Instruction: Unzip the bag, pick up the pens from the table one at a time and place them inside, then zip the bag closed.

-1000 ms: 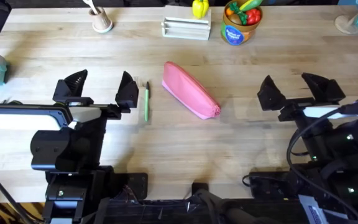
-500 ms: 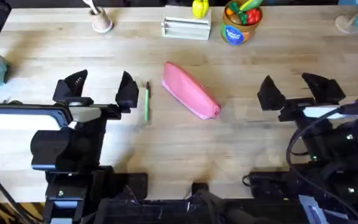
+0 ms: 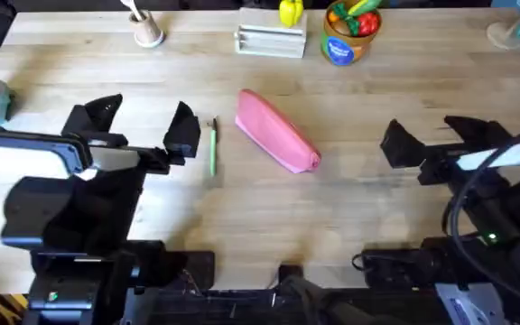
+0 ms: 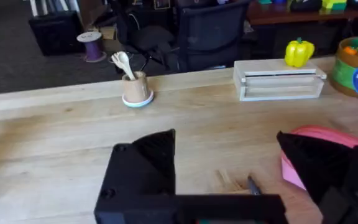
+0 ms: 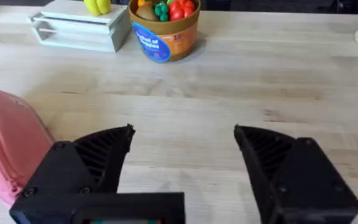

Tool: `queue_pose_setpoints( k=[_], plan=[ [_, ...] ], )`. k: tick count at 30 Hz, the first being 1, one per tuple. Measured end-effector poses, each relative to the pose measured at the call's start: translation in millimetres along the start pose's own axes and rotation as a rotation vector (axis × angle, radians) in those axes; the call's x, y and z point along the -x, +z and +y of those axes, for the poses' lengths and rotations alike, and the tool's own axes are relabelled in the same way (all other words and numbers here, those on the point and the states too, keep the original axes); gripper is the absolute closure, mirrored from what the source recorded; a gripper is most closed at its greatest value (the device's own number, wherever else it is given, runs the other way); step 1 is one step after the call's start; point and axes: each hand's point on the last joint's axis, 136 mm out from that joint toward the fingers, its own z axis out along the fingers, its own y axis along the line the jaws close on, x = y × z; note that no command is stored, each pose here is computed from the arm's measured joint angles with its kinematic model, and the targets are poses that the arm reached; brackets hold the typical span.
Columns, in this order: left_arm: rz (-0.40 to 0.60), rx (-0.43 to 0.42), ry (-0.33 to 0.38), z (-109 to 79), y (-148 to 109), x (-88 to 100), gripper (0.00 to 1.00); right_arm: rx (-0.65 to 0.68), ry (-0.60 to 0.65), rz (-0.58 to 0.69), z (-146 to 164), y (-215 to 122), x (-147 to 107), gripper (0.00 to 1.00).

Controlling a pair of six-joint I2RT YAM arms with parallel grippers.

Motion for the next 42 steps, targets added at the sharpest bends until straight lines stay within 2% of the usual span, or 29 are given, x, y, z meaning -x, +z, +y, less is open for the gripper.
queue_pose_setpoints(
  k=[4, 7, 13, 16, 18, 20, 24, 27, 29, 34, 38, 42],
  plan=[
    [0.063, -0.047, 0.097, -5.0, -3.8, 29.5, 0.01, 0.002, 0.001, 0.04, 0.9, -15.9, 34.1, 0.004],
    [0.148, -0.09, 0.176, -8.0, -1.7, 48.5, 0.01, 0.004, 0.003, 0.111, 1.7, -23.3, 53.5, 0.004],
    [0.367, -0.223, 0.328, -15.8, 10.3, 72.0, 0.01, 0.007, 0.021, 0.339, 3.1, -30.2, 68.6, 0.004],
    [0.481, -0.322, 0.446, -19.9, 18.3, 72.5, 0.01, 0.023, 0.036, 0.459, 6.6, -32.6, 71.1, 0.004],
    [0.55, -0.421, 0.563, -23.8, 22.7, 66.8, 0.009, 0.045, 0.047, 0.506, 10.8, -31.6, 74.8, 0.004],
    [0.577, -0.524, 0.681, -28.8, 26.3, 60.4, 0.009, 0.074, 0.056, 0.524, 15.9, -28.1, 79.3, 0.004],
    [0.502, -0.752, 0.944, -44.1, 39.7, 48.0, 0.008, 0.129, 0.074, 0.549, 25.5, -24.7, 78.6, 0.004],
    [0.427, -0.885, 1.058, -55.8, 42.6, 39.7, 0.008, 0.149, 0.083, 0.555, 29.1, -24.1, 77.9, 0.004],
    [0.372, -0.954, 1.089, -64.4, 43.8, 37.3, 0.008, 0.155, 0.084, 0.545, 30.2, -23.0, 80.1, 0.004],
    [0.23, -1.053, 1.122, -81.4, 61.8, 35.3, 0.009, 0.163, 0.083, 0.513, 31.3, -19.2, 87.0, 0.004],
    [0.172, -1.141, 1.061, -95.4, 78.6, 21.1, 0.009, 0.163, 0.083, 0.512, 31.4, -19.1, 87.1, 0.004],
    [0.139, -1.23, 0.961, -108.8, 94.2, -0.1, 0.009, 0.167, 0.084, 0.512, 32.0, -19.2, 87.2, 0.004]
  ],
)
